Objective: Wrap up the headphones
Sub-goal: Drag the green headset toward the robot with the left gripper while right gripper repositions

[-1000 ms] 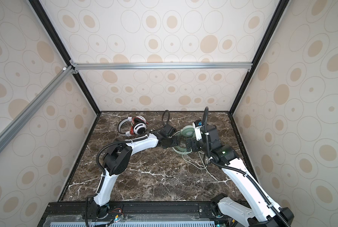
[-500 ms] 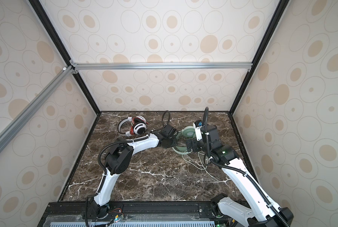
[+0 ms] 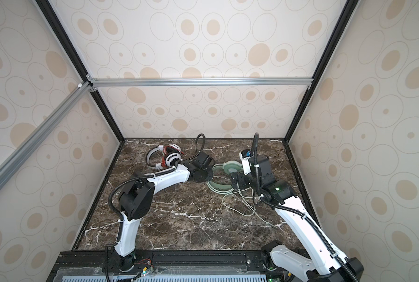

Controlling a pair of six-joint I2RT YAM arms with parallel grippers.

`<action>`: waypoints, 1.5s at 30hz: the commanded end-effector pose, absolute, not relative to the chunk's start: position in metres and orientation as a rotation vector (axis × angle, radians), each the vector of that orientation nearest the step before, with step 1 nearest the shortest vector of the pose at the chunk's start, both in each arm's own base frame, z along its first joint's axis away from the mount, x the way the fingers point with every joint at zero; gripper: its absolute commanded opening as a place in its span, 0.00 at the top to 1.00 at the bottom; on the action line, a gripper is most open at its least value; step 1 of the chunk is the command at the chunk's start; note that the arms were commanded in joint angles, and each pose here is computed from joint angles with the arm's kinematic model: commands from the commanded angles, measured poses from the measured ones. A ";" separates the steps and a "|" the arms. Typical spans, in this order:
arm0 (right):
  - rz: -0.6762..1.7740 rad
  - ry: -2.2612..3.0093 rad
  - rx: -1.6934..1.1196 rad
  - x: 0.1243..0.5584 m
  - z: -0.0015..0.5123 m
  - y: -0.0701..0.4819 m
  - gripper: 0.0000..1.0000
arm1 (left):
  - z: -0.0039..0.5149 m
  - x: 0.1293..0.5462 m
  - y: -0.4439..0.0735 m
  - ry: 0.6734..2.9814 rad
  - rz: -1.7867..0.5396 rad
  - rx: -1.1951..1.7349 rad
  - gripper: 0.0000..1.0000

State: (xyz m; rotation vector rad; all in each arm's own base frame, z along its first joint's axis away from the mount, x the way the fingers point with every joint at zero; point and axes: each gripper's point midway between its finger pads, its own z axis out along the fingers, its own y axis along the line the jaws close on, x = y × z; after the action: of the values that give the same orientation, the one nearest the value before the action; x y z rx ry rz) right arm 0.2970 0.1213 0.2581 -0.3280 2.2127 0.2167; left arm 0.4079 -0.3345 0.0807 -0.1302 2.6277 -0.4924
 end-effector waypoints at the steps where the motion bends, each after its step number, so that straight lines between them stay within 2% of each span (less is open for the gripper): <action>1: 0.225 2.217 -0.326 0.294 0.254 0.120 0.00 | 0.123 0.416 -0.317 2.544 -0.503 -0.130 1.00; 11: 0.268 2.199 -0.311 0.287 0.256 0.121 0.00 | 0.169 0.384 -0.300 2.532 -0.605 0.037 1.00; 16: 0.309 2.204 -0.298 0.281 0.252 0.123 0.00 | 0.172 0.362 -0.284 2.551 -0.695 0.158 1.00; 20: 0.315 2.217 -0.293 0.280 0.249 0.124 0.00 | 0.144 0.352 -0.259 2.616 -0.694 0.205 1.00; 24: 0.323 2.215 -0.287 0.284 0.250 0.126 0.01 | 0.109 0.350 -0.229 2.680 -0.595 0.181 1.00; 32: 0.344 2.241 -0.220 0.300 0.264 0.131 0.03 | 0.078 0.356 -0.218 2.686 -0.470 0.241 1.00; 41: 0.332 2.302 0.011 0.285 0.272 0.117 0.06 | 0.076 0.366 -0.215 2.641 -0.471 0.263 0.65; 45: 0.279 2.314 0.067 0.280 0.274 0.105 0.07 | 0.088 0.370 -0.211 2.600 -0.440 0.275 0.37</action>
State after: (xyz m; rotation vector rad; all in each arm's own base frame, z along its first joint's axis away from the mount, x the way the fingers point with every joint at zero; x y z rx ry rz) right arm 0.2879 0.1188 0.2668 -0.0309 2.3047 0.3226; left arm 0.3606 -0.2140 0.0712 0.2430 2.6705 -0.4634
